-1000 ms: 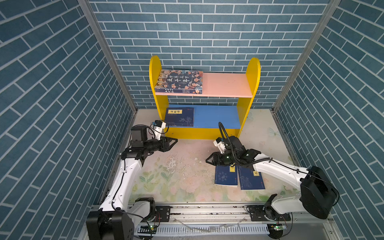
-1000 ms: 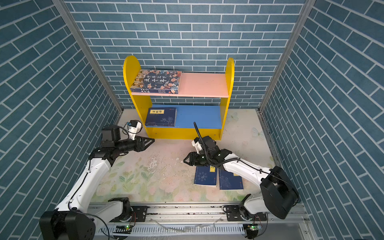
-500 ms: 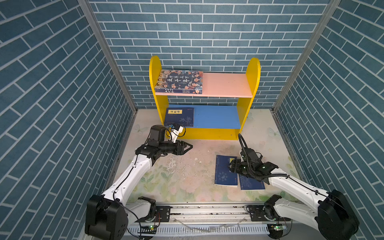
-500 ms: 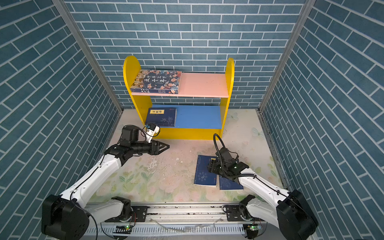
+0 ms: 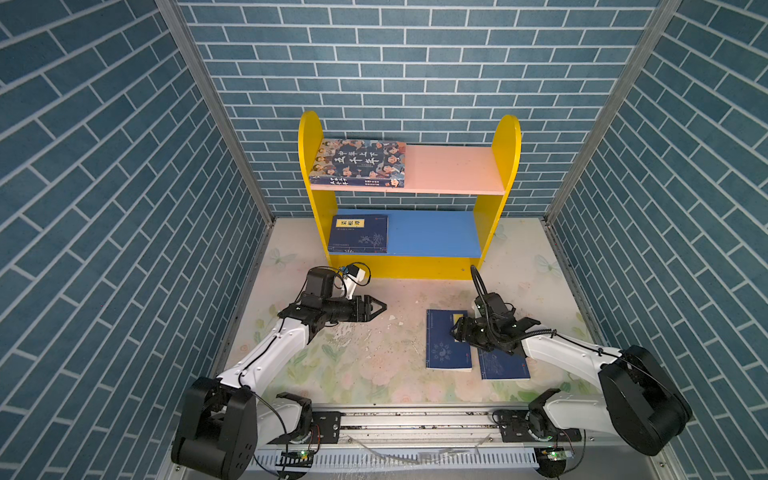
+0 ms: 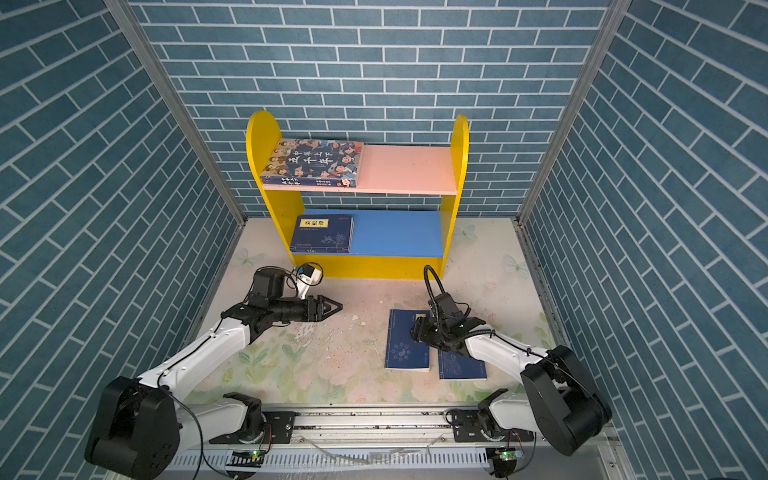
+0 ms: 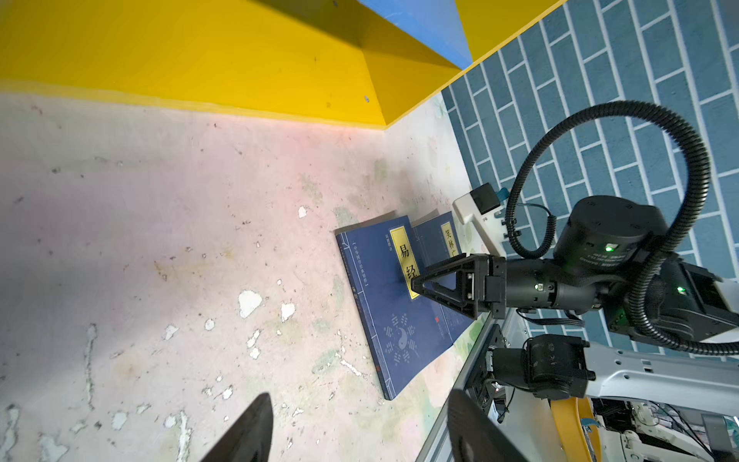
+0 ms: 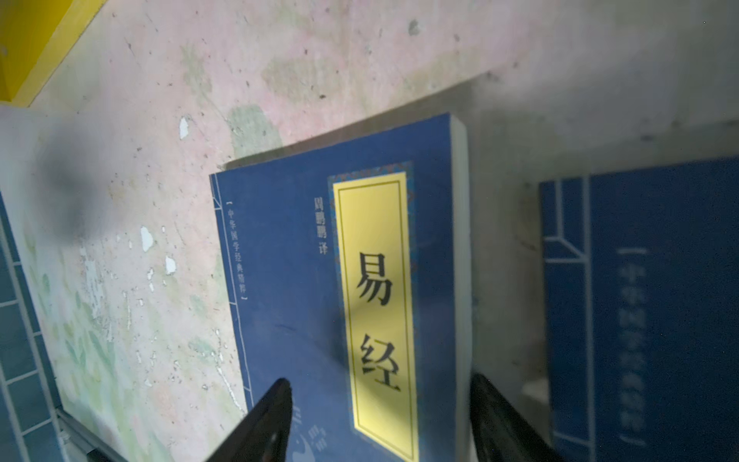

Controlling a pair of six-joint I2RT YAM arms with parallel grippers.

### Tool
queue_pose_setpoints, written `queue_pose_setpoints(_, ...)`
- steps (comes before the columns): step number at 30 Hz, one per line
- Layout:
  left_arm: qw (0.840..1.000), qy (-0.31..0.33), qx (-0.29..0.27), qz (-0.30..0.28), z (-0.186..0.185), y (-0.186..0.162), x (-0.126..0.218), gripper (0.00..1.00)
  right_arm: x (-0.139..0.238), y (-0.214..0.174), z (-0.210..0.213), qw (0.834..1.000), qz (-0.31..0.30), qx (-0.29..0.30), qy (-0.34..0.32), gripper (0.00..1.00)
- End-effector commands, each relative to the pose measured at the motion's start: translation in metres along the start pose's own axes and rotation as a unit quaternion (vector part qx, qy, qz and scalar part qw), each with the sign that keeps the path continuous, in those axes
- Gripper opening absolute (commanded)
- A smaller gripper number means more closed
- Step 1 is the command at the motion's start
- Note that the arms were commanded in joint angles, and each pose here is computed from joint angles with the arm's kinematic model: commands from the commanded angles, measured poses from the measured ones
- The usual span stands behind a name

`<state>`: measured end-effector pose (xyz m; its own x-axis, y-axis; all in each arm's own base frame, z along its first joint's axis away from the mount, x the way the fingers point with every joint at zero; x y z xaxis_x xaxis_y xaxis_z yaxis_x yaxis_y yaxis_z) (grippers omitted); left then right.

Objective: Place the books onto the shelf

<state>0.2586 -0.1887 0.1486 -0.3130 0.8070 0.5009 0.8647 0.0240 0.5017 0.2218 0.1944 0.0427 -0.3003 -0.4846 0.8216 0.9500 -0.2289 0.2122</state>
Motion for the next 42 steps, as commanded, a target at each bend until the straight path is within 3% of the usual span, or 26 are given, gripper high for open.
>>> queue_pose_setpoints(1,1.000,0.007,0.014,0.001,0.011,-0.006,-0.007,0.71,-0.008,-0.005,0.019,0.998,0.031,0.022,0.040,0.68)
queue_pose_setpoints(8,0.998,0.027,0.059,0.026,0.036,-0.029,-0.021,0.72,-0.017,-0.027,0.057,0.991,0.089,0.050,0.091,0.67)
queue_pose_setpoints(11,0.996,0.027,0.072,0.036,0.043,-0.038,-0.027,0.72,-0.017,-0.040,0.047,0.991,0.112,0.046,0.055,0.66)
queue_pose_setpoints(18,0.995,0.027,0.054,0.082,0.042,-0.061,-0.045,0.71,-0.017,-0.061,0.019,0.992,0.122,0.001,0.036,0.67)
queue_pose_setpoints(36,0.985,0.016,0.064,0.160,0.040,-0.096,-0.084,0.66,-0.037,-0.062,0.034,0.988,0.122,-0.017,0.093,0.63)
queue_pose_setpoints(42,0.984,0.004,0.063,0.169,0.034,-0.099,-0.089,0.65,-0.037,-0.058,0.050,0.984,0.117,-0.022,0.135,0.56)
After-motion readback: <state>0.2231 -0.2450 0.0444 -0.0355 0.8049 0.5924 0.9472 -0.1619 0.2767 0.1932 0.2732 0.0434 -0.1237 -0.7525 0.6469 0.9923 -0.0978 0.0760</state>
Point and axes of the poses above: each gripper's point midway between its finger pads, its own x axis back along the fingers, its own z axis along the line the jaws close on, y = z × x, the point moved 1 cm from there along x, back along the fingers, and after that the axes turned 2 degrees about -x, right-handed, at the moved point
